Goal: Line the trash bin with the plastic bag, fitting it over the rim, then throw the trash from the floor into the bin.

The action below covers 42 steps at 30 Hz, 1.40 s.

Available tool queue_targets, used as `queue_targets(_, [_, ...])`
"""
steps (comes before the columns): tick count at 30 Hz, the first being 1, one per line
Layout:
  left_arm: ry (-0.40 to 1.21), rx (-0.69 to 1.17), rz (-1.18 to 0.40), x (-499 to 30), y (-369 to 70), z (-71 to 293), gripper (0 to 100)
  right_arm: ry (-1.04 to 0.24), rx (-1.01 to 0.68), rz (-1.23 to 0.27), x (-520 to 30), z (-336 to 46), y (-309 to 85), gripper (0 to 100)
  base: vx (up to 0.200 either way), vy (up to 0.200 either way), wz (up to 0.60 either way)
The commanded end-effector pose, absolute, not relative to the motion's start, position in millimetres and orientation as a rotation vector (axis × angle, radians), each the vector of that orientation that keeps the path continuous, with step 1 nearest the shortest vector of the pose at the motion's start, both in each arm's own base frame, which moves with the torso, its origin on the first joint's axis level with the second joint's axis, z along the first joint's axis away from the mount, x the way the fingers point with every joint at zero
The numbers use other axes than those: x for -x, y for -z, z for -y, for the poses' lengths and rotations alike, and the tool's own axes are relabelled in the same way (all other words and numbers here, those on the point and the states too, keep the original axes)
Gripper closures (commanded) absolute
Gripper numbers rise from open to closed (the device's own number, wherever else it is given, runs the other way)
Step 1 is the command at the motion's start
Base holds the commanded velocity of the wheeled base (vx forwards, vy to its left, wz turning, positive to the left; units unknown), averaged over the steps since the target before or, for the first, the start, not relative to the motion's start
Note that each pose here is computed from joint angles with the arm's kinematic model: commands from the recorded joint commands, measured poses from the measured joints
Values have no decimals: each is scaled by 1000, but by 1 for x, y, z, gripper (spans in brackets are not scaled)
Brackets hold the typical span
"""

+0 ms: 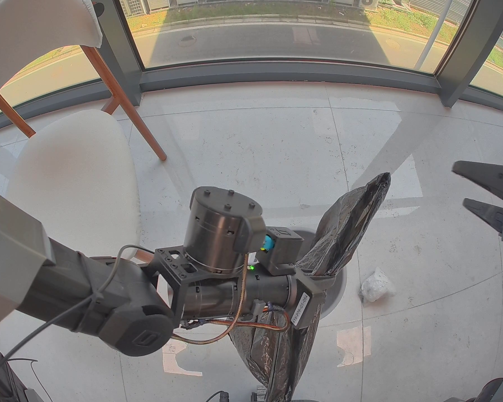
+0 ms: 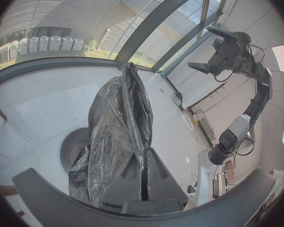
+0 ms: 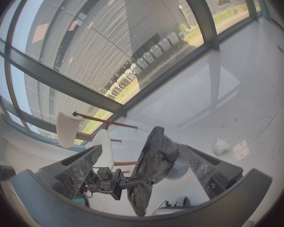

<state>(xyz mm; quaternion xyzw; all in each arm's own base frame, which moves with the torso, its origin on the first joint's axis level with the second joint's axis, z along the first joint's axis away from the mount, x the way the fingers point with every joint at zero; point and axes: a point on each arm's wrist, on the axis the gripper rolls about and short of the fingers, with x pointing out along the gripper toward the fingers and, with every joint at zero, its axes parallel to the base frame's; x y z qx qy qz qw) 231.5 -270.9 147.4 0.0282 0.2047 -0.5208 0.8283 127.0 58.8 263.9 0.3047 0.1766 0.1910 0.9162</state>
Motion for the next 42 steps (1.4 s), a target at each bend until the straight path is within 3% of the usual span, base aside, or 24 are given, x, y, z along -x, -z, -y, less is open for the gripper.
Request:
queue_targets(1, [1097, -64, -442, -244, -136, 283, 100, -397, -626, -550, -176, -92, -248, 0, 0, 0, 0])
queue_targets(5, [1096, -58, -418, -256, -113, 295, 100, -381, -621, -578, -186, -96, -241, 0, 0, 0, 0])
queue_targets(11, [1098, -42, -377, -265, -124, 305, 100, -377, -618, -584, -185, -96, -240, 0, 0, 0, 0])
queue_targets(20, [1014, -99, -548, -259, -90, 277, 100, -362, -609, -618, -185, -96, -231, 0, 0, 0, 0])
queue_targets(24, [928, -107, -554, -262, -87, 270, 100, -332, -582, -691, -188, -97, -206, 0, 0, 0, 0])
queue_targets(32, [930, -96, -525, -259, -99, 267, 100, -289, -542, -805, -211, -115, -174, 0, 0, 0, 0])
queue_targets(37, [931, -98, -529, -255, -101, 263, 100, -316, -560, -749, -227, -124, -179, 0, 0, 0, 0])
queue_targets(42, [932, -99, -529, -253, -101, 263, 100, -322, -535, -788, -232, -134, -168, 0, 0, 0, 0])
